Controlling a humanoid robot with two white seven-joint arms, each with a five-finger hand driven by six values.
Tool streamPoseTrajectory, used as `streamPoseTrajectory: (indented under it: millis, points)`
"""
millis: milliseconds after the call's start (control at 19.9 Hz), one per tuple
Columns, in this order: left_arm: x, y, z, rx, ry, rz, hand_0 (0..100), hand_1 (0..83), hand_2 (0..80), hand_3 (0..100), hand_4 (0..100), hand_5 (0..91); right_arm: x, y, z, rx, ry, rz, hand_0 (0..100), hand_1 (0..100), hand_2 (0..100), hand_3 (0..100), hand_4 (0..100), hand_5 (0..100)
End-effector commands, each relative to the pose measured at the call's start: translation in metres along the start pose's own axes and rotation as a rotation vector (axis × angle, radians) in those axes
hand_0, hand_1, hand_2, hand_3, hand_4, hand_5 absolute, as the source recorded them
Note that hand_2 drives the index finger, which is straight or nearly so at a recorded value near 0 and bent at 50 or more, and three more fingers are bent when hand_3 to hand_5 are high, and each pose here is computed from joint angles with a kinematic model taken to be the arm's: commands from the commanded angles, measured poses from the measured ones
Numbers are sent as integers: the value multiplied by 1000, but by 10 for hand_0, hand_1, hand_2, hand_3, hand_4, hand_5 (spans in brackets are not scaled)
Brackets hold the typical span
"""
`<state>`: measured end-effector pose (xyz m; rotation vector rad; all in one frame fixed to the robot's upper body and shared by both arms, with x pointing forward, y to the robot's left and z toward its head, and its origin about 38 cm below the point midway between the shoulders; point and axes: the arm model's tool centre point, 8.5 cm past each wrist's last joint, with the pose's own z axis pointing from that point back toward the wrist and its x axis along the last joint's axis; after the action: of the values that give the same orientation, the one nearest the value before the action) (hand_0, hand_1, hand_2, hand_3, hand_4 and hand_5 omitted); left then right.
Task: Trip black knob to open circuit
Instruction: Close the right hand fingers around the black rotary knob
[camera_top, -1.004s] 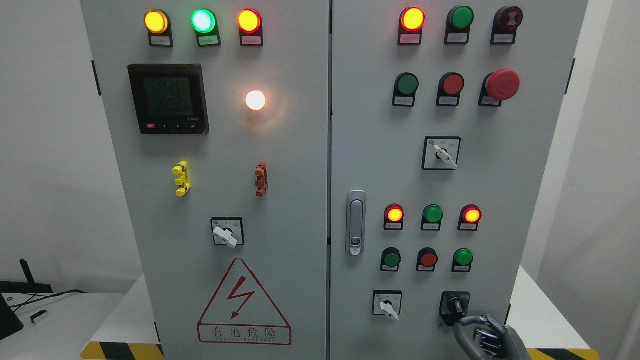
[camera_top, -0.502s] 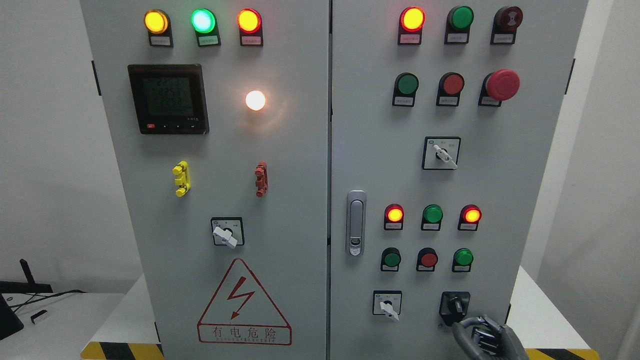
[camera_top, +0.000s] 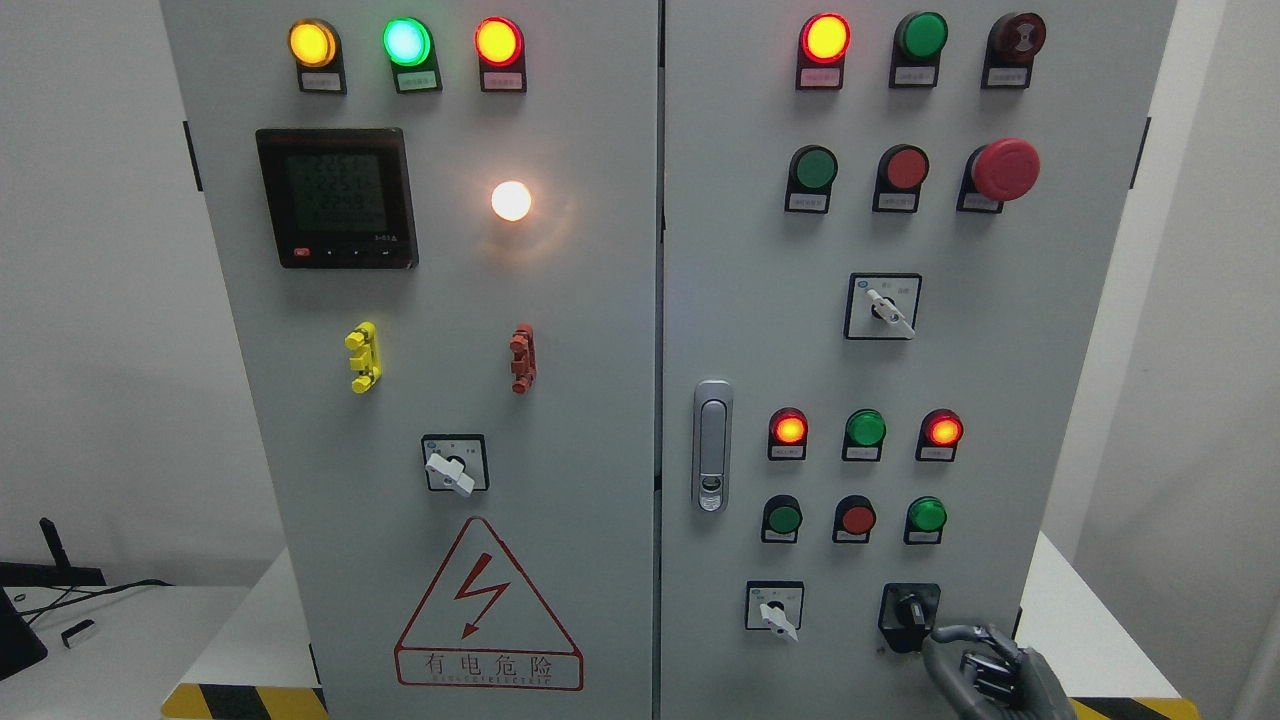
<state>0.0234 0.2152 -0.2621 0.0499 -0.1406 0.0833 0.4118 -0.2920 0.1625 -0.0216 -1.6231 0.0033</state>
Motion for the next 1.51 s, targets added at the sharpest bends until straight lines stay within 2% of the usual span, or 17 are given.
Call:
streamPoseTrajectory:
  millis: [0,1455]
  points:
    - [0,0,0,-4,-1,-30,120,389,0,0,0,0,-1,5,1,8,1,-1,391,744,482,1000,1000,949]
    - [0,0,0,-4,-1,-30,120,389,0,0,0,0,-2,26,-1,59,3,3,419,751,479,1000,1000,945]
